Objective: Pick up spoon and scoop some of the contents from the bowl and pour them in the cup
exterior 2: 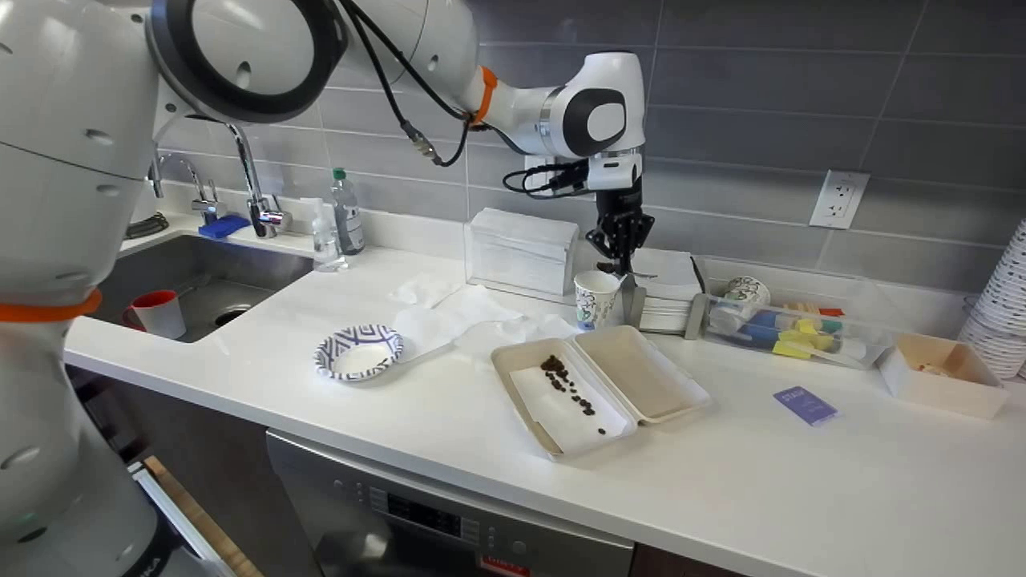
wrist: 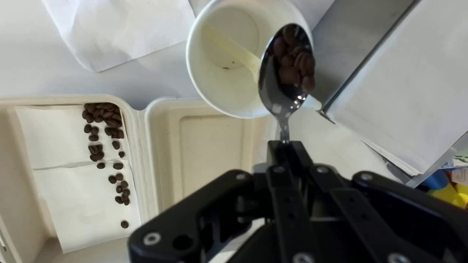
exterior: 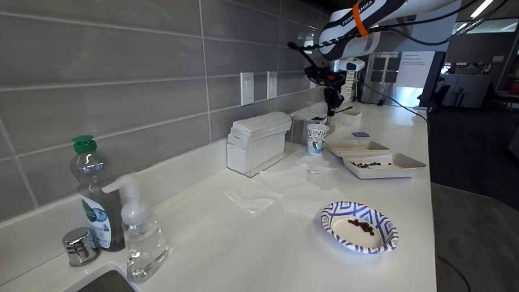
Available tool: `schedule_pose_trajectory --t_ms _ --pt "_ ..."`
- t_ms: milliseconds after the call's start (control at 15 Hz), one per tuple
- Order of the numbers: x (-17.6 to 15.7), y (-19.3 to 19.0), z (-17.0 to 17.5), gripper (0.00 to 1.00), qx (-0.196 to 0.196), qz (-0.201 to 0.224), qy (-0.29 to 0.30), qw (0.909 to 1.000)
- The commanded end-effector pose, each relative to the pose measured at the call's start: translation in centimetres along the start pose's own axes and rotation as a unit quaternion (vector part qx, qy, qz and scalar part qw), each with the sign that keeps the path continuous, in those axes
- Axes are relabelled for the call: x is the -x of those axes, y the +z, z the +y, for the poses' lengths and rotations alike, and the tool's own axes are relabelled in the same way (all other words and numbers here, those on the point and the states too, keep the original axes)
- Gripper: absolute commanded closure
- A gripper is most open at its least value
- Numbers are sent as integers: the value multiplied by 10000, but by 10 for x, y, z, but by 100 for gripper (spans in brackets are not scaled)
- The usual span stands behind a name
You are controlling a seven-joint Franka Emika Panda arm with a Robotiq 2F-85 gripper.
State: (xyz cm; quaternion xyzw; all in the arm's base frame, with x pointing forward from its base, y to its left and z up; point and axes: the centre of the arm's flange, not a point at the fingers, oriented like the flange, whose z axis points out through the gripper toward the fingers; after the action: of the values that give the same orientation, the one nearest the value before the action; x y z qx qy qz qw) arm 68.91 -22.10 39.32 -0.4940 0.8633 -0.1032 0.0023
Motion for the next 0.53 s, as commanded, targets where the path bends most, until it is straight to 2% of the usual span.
schedule_pose_trajectory --t_ms 0,133,200,467 --pt "-2 1 1 92 -35 4 24 10000" --pt "-5 2 2 92 -47 12 53 10000" --pt "-6 1 2 98 -48 10 59 10000" --pt "-1 -2 15 98 -56 -35 -52 10000"
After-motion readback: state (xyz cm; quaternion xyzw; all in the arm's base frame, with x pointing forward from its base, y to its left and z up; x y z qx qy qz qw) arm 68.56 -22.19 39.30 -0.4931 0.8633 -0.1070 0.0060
